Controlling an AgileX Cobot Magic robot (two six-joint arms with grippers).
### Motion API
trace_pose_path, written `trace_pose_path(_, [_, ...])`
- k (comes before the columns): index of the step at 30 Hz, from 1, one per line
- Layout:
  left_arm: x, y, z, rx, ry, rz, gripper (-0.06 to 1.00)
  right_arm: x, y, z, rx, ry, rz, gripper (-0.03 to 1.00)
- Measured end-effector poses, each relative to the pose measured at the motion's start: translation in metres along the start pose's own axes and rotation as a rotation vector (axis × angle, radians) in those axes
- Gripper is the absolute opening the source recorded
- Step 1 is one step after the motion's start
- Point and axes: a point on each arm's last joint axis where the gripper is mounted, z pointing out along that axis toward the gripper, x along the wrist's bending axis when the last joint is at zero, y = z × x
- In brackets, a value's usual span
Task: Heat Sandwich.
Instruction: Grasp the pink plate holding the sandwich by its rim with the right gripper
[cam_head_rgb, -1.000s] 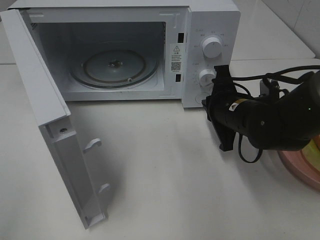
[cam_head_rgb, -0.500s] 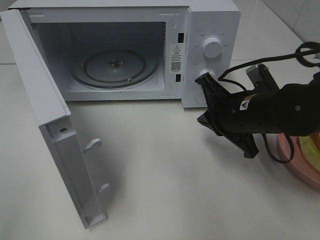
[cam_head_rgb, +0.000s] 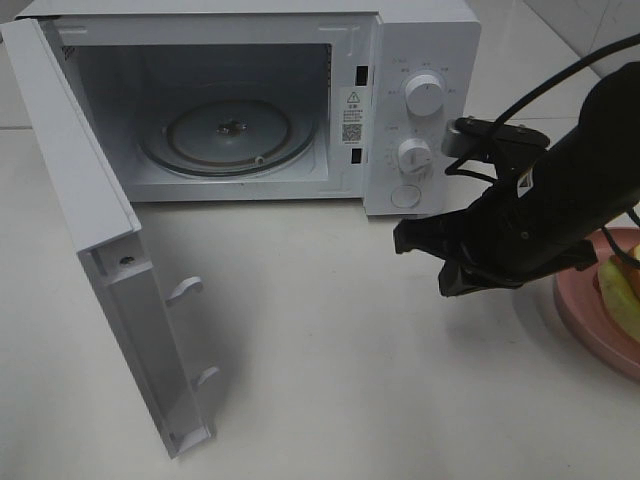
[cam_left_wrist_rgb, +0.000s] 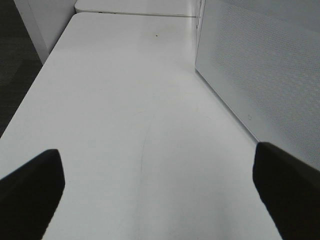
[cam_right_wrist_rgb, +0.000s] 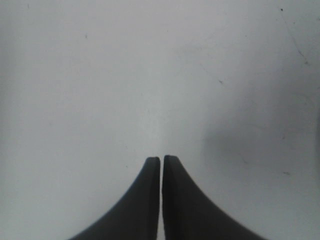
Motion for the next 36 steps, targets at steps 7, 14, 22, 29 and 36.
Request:
trace_pose_path(7, [0.0,0.0,0.0,0.0,0.0,0.0,0.96,0.001,0.003,-0.011,0.122,-0.038,-0.31,0.08])
trace_pose_path(14, [0.0,0.0,0.0,0.0,0.0,0.0,0.96,0.004,0.009,-0.02,0.163,-0.048,-0.34,0.12])
trace_pose_path(22, [0.0,0.0,0.0,0.0,0.0,0.0,0.96,-0.001,0.01,-0.025,0.22,-0.089,-0.367,0.42])
trace_pose_path(29, [0.0,0.0,0.0,0.0,0.0,0.0,0.96,-0.018,0.017,-0.027,0.209,-0.146,-0.364,0.92])
trace_pose_path(36, [0.0,0.0,0.0,0.0,0.0,0.0,0.96,-0.031,0.019,-0.028,0.222,-0.174,-0.339,0.98])
